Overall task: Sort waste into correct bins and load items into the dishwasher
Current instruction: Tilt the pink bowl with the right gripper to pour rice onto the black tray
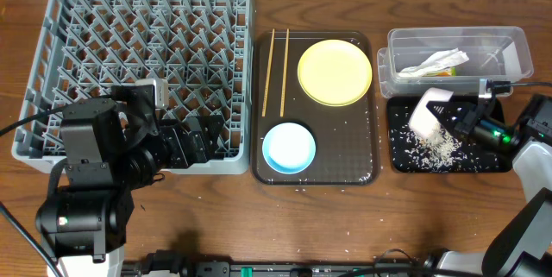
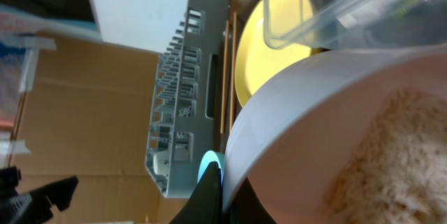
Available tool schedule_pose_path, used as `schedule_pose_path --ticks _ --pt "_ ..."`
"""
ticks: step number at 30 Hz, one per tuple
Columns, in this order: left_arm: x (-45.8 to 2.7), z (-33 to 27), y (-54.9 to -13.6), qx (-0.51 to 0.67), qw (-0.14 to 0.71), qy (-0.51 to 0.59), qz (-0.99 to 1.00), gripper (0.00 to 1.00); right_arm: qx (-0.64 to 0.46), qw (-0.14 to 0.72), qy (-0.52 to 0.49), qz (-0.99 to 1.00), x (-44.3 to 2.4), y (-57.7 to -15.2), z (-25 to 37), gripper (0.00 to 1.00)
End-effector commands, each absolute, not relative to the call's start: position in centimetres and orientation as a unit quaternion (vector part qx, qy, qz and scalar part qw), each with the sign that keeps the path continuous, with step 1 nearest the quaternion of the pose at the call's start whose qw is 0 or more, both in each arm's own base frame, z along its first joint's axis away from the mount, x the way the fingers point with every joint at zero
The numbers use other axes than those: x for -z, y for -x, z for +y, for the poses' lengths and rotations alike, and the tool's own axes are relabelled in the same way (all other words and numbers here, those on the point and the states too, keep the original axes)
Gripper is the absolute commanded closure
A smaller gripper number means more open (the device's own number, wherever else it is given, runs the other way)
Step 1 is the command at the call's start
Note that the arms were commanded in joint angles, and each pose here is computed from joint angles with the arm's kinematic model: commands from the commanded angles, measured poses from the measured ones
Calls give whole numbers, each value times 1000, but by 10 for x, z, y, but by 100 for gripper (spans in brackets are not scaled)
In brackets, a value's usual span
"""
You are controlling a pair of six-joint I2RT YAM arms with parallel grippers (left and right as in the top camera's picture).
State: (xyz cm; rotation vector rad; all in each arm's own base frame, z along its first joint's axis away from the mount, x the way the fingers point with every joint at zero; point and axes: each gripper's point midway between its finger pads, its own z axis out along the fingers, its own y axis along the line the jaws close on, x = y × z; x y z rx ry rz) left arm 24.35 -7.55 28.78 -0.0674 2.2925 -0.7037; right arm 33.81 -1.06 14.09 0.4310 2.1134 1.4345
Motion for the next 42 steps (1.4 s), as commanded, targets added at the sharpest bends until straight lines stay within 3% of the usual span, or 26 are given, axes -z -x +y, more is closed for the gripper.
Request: schedule_pose_path --ticks 1,5,8,10,13,16,19,22,25,27,30,33,36,38,40,42 --pt "-294 -76 -244 274 371 20 887 2 -560 246 -190 768 -145 -333 -8 99" --pt "-294 -76 -244 274 371 19 887 2 -535 244 -207 782 -135 -335 -14 99" --pt "-294 -76 -244 274 371 20 887 2 -563 272 -158 764 -152 -337 -8 99" --pt "-294 -76 -244 274 371 20 887 2 -553 253 -196 769 -145 -339 -12 99" --pt "-294 -76 -244 274 371 20 887 2 -584 275 -147 749 -163 -338 -6 99" --pt "-294 -76 -244 274 371 19 887 2 -555 244 -209 767 -144 -339 -12 99" --pt "-294 -76 -244 274 371 20 887 2 -581 264 -161 753 -160 -337 -4 99" --pt "-294 -76 -244 274 371 20 887 2 -529 239 -231 781 -135 -341 -17 99" --pt "-294 -76 -244 274 371 19 887 2 -591 274 -136 747 -168 -336 0 99" --pt "-294 -76 -244 274 371 20 887 2 -548 246 -204 773 -145 -341 -9 99" --pt "-294 -76 -244 274 371 20 887 2 -624 278 -100 724 -184 -334 9 99" --pt "-294 -76 -244 274 371 20 887 2 -570 237 -205 759 -153 -342 -4 99" --pt "-294 -76 -244 274 371 20 887 2 -608 269 -123 737 -176 -337 7 99" --pt "-294 -76 -244 274 370 20 887 2 -565 217 -231 762 -147 -341 -4 99" --pt "-294 -76 -244 274 371 20 887 2 -606 234 -169 741 -166 -335 8 99" --pt "-294 -76 -244 274 371 20 887 2 -581 243 -167 758 -158 -338 7 99"
